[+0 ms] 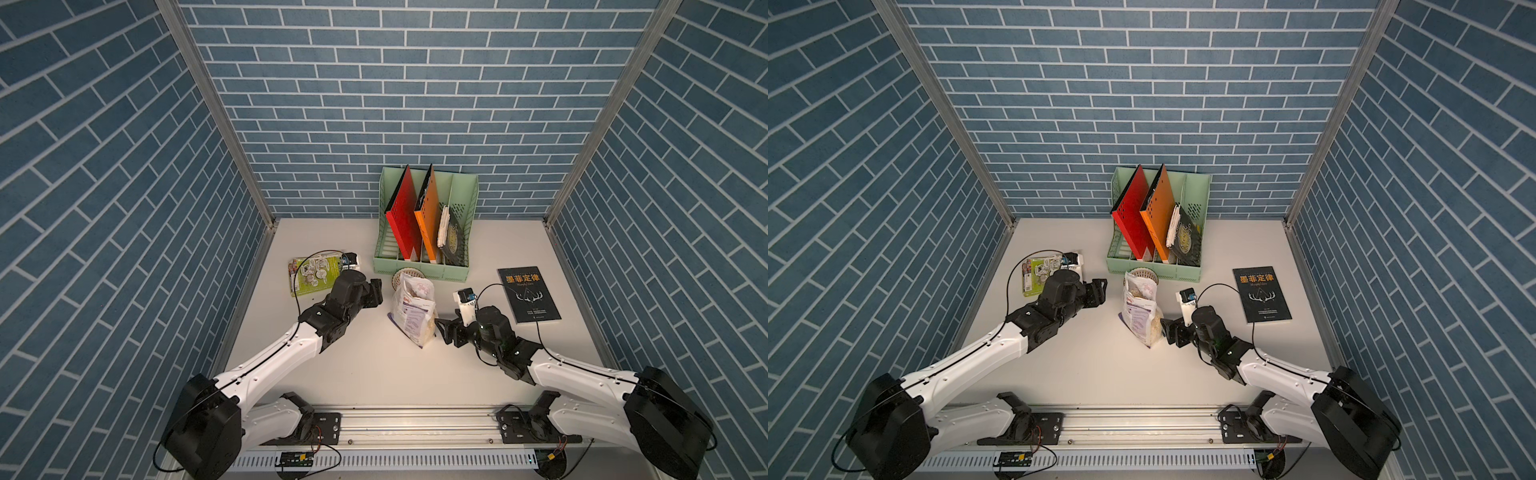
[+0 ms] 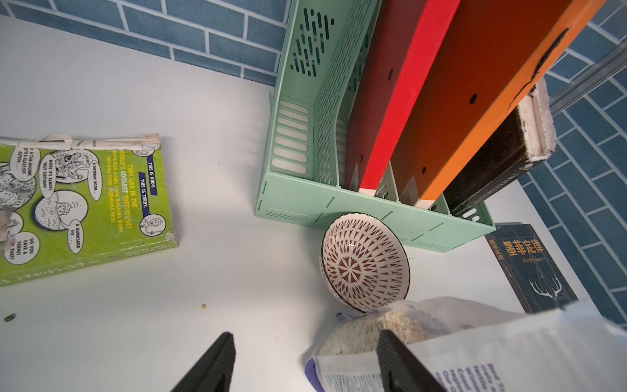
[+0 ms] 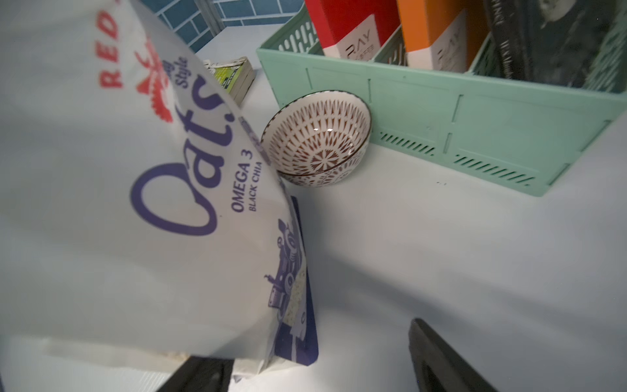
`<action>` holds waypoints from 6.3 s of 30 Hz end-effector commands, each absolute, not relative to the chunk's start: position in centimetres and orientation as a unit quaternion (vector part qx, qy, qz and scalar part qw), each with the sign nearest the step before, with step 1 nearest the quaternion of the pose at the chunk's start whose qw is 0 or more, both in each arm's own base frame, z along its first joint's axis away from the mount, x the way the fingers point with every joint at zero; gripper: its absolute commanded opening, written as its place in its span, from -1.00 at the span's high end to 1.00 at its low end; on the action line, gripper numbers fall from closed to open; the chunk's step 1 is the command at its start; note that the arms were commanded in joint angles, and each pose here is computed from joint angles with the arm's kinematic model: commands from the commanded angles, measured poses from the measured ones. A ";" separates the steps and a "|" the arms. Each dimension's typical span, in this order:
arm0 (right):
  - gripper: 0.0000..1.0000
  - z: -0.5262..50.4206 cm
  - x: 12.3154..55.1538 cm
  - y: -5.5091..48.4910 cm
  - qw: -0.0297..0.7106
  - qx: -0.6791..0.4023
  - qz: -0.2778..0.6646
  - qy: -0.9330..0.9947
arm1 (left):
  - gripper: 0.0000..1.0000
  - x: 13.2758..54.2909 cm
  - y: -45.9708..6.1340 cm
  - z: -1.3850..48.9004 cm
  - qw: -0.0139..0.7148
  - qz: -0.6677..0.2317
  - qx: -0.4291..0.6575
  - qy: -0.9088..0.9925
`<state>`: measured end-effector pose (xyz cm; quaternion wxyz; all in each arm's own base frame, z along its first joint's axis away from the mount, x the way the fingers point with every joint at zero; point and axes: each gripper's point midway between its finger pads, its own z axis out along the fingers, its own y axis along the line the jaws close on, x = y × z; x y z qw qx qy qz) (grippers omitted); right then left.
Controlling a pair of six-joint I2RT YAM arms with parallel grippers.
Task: Pour the oats into the breakfast bowl
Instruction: Pick up the oats bag from the center of the board, then move the bowl to the center of the board, then pour the oats into the bowl.
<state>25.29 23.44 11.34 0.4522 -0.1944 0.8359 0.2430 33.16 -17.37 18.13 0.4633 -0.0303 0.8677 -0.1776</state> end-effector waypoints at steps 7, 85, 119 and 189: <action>-0.77 14.5 26.7 22.1 0.499 -0.225 0.224 0.806 | -0.41 34.1 -18.0 16.7 0.455 -0.171 -0.014 0.874; 1.00 15.8 27.2 27.1 0.566 -0.435 0.296 0.635 | -0.50 34.1 -14.8 14.5 0.437 -0.137 -0.052 0.887; 1.00 28.3 28.5 17.5 0.620 -0.373 0.145 0.675 | 0.51 42.5 -25.1 6.5 0.302 -0.214 0.042 0.928; 1.00 21.1 22.2 20.6 0.108 -0.731 -0.298 0.604 | 0.02 27.8 -18.3 10.1 0.348 -0.166 -0.001 0.923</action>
